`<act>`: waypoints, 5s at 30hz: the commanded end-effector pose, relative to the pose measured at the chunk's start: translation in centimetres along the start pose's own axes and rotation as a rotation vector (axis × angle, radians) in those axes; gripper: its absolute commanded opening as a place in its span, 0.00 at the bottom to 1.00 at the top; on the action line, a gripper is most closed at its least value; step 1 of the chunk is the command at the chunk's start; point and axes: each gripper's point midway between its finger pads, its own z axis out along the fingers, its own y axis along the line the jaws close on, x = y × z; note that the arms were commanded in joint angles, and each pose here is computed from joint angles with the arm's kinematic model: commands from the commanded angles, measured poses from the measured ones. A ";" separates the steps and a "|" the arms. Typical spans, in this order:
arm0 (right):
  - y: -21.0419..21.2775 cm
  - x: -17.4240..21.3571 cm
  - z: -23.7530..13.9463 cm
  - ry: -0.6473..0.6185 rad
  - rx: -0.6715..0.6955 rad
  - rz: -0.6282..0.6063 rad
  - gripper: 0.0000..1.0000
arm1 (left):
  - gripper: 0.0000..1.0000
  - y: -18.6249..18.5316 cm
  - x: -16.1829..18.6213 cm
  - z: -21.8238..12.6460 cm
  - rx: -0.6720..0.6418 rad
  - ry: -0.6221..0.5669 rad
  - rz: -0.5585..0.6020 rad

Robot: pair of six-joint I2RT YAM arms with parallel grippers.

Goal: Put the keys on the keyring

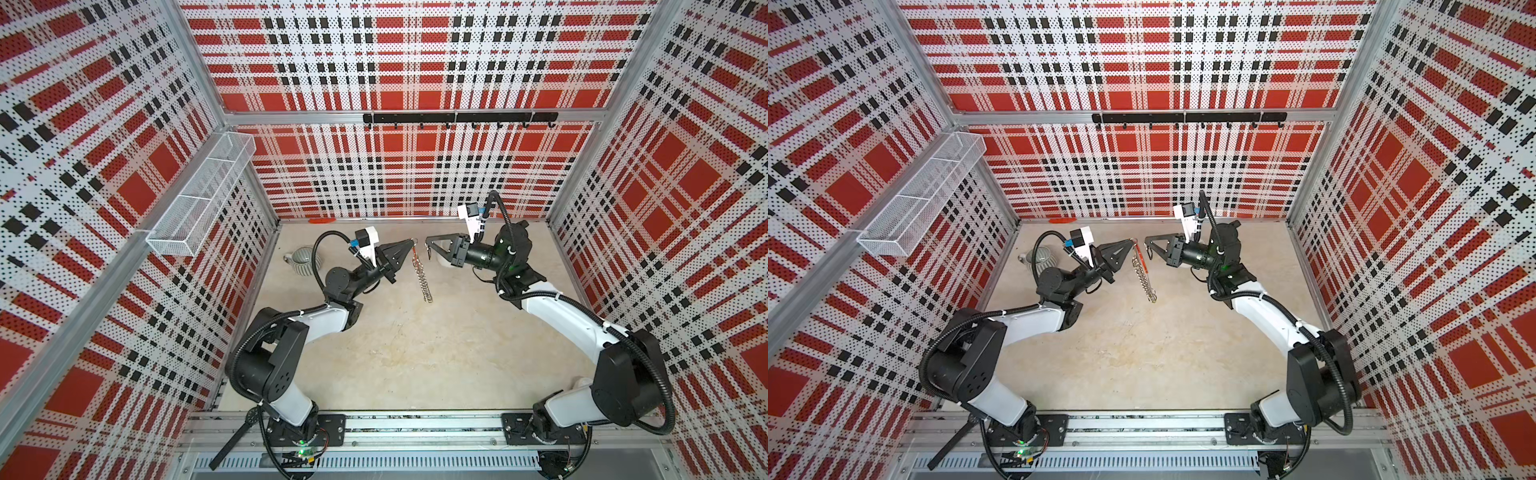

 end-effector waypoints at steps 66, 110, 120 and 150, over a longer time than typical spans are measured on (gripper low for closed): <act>-6.2 3.2 2.2 0.039 0.158 0.306 0.00 | 0.00 -1.1 -3.3 0.5 -0.001 -0.137 0.054; -3.7 -2.1 -1.1 -0.002 0.228 0.007 0.56 | 0.00 -1.8 -2.7 0.7 0.063 -0.141 -0.079; -0.8 -1.3 1.4 0.064 0.065 -0.100 0.53 | 0.00 -1.7 -3.2 1.0 0.080 -0.150 -0.126; -0.7 0.3 1.9 0.062 0.015 -0.081 0.12 | 0.00 -2.1 -3.9 1.0 0.099 -0.179 -0.153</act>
